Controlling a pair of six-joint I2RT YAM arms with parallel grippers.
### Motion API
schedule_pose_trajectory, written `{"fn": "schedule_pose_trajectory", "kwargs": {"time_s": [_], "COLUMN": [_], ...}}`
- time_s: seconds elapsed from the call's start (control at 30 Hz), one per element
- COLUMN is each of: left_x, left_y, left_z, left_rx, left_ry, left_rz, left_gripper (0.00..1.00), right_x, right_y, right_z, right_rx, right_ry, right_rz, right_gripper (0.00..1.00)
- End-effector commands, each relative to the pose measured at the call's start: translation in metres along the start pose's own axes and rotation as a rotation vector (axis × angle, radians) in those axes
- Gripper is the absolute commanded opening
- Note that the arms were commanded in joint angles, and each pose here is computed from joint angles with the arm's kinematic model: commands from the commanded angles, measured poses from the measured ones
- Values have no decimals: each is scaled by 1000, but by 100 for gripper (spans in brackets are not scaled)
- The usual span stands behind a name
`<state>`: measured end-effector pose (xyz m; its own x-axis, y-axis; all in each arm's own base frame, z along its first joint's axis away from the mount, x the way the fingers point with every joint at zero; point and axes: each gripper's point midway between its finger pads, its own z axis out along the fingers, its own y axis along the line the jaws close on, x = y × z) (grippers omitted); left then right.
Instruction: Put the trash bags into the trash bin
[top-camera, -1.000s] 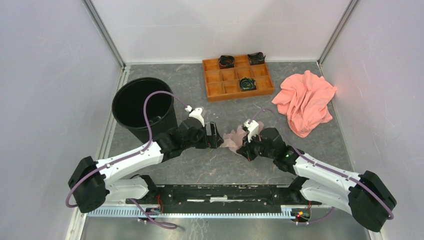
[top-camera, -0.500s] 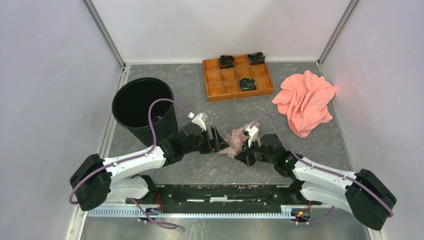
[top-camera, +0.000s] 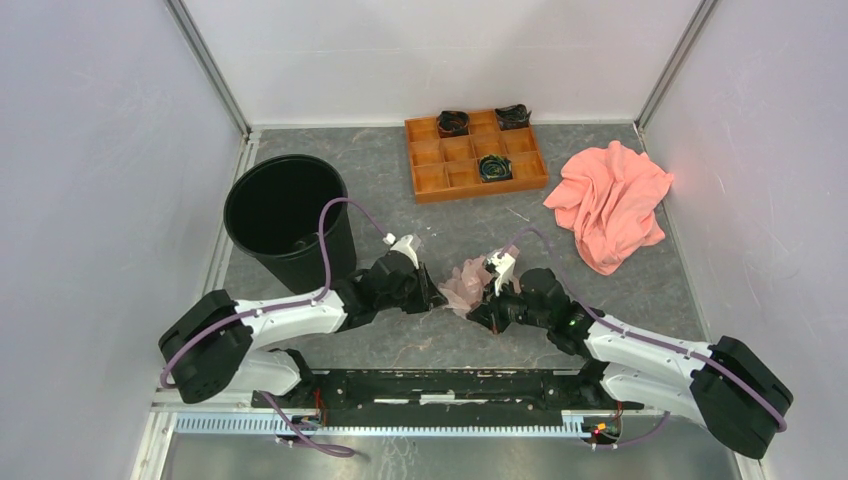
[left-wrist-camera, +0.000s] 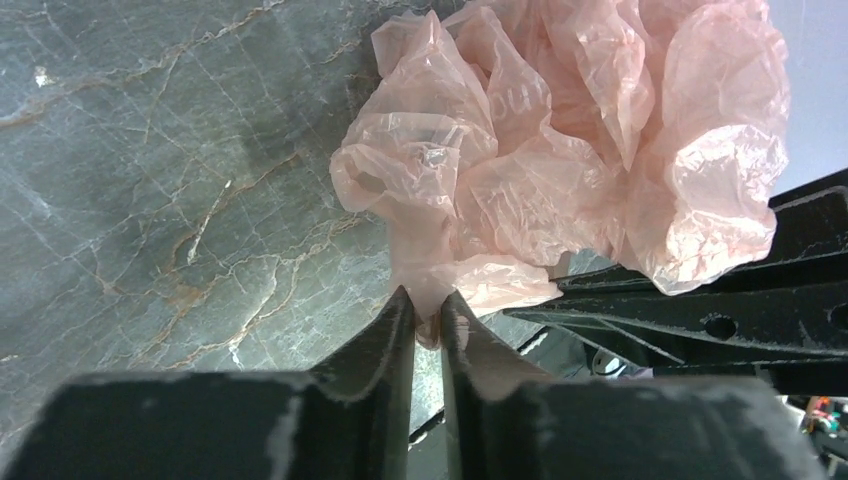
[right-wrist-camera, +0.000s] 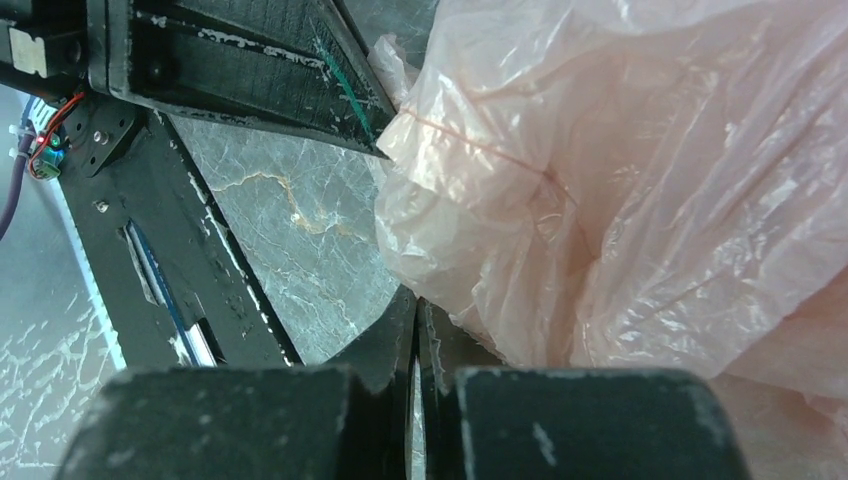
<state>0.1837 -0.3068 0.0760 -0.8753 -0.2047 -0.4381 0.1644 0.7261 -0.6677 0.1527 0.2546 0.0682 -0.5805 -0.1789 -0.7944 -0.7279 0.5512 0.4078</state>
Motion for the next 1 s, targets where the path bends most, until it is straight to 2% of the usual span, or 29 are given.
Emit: {"fn": "schedule_pose_trajectory", "kwargs": {"time_s": [0.0,0.03,0.07,0.13,0.23,0.4,0.57,0.7,0.9,0.93,0.97], "left_x": [-9,-10,-11,-13,-15,-15,-17,-18,-16,-15,-14], "left_y": [5,8,12,18,27,51,56,55,57,58,58], "left_z": [-1,-3,-5,-10,-20,-35,-43,-47,-49,-50,-50], "left_rx": [-23,-35,-53,-84,-129,-251,-262,-252,-253,-252,-250], "left_ry": [-56,-63,-70,-82,-87,-70,-97,-107,-103,-101,-101], "left_rz": [10,20,31,52,118,202,208,203,196,192,189], "left_gripper": [15,5,2,2,2,2,2,2,2,2,2], "right_x": [4,7,8,9,-2,-50,-93,-104,-96,-98,-100], "right_y": [3,3,3,-3,-18,-24,-32,-50,-28,-18,-3], "right_z": [1,1,1,0,-9,-37,-66,-78,-46,-40,-34], "right_rx": [-17,-18,-16,18,127,263,401,528,355,294,211], "right_ry": [5,12,20,51,74,19,-87,-129,-74,-67,-64], "right_rz": [-4,-5,-11,-34,-78,-155,-188,-174,-170,-191,-219], "right_gripper": [7,12,19,34,50,63,70,83,87,95,98]}}
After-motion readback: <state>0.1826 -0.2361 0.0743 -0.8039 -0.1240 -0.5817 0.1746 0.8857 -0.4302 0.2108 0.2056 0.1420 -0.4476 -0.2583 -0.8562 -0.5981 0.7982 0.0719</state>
